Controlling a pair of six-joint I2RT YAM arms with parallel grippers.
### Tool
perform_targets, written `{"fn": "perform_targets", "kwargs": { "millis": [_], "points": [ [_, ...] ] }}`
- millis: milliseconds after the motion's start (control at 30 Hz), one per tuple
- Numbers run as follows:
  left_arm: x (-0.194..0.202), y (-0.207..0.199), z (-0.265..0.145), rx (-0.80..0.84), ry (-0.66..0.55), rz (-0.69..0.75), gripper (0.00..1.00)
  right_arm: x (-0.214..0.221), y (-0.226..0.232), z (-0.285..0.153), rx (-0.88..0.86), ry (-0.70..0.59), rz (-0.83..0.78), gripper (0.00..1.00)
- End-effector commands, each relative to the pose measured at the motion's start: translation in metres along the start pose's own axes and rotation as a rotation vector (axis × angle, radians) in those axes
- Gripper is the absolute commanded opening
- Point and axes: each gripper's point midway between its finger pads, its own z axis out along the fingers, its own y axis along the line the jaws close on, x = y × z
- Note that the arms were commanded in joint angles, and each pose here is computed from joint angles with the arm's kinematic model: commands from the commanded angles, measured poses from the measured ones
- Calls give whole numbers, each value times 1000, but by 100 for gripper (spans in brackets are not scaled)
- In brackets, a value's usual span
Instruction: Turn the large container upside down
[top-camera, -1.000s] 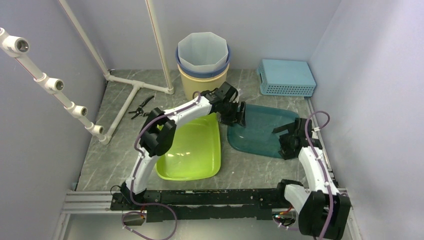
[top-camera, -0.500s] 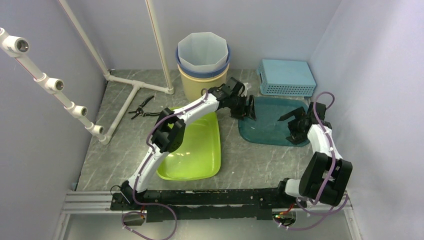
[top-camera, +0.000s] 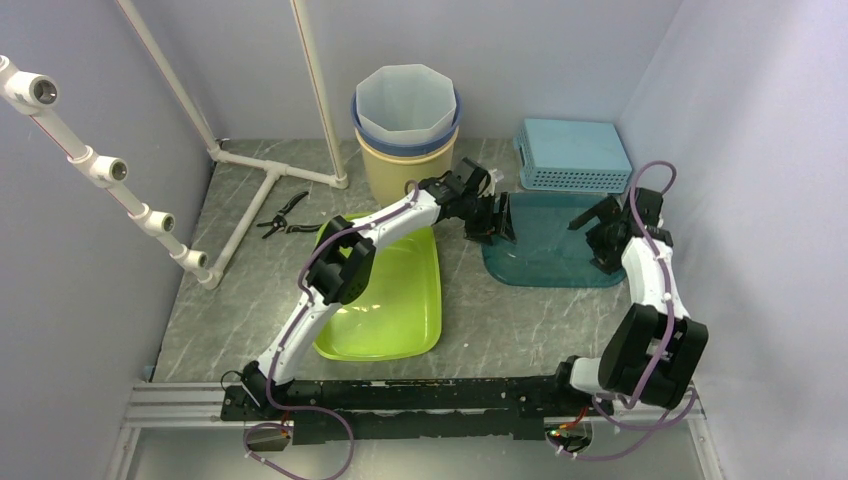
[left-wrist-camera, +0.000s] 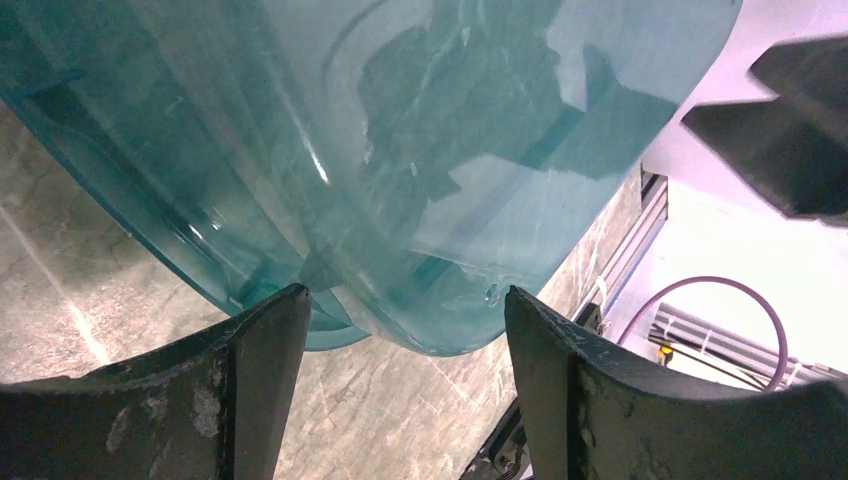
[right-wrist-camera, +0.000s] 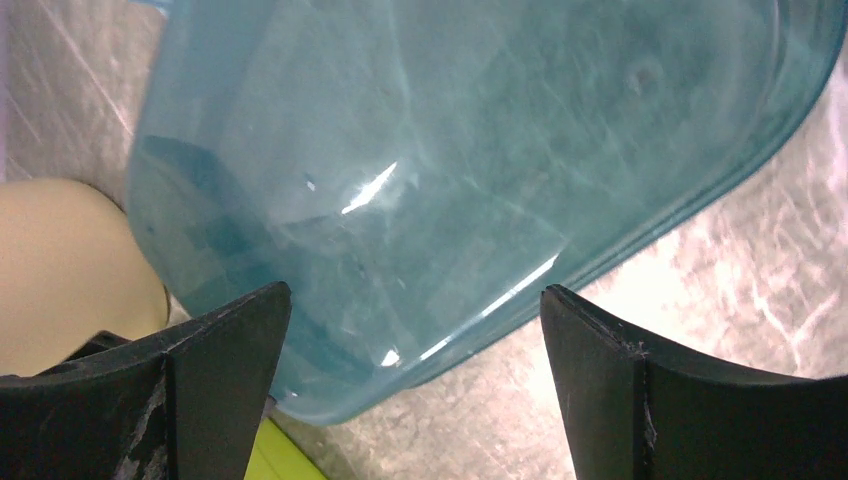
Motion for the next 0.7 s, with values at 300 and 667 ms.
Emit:
{"fn": "perform_targets", "kwargs": {
  "millis": [300,667],
  "points": [
    [-7,-14,1,61,-45,-26,75,-18,12,-31,-4,-95,-69,100],
    [-8,-18,1,83,-29,0,75,9,-10,-15,12,-84,9,100]
  ]
}}
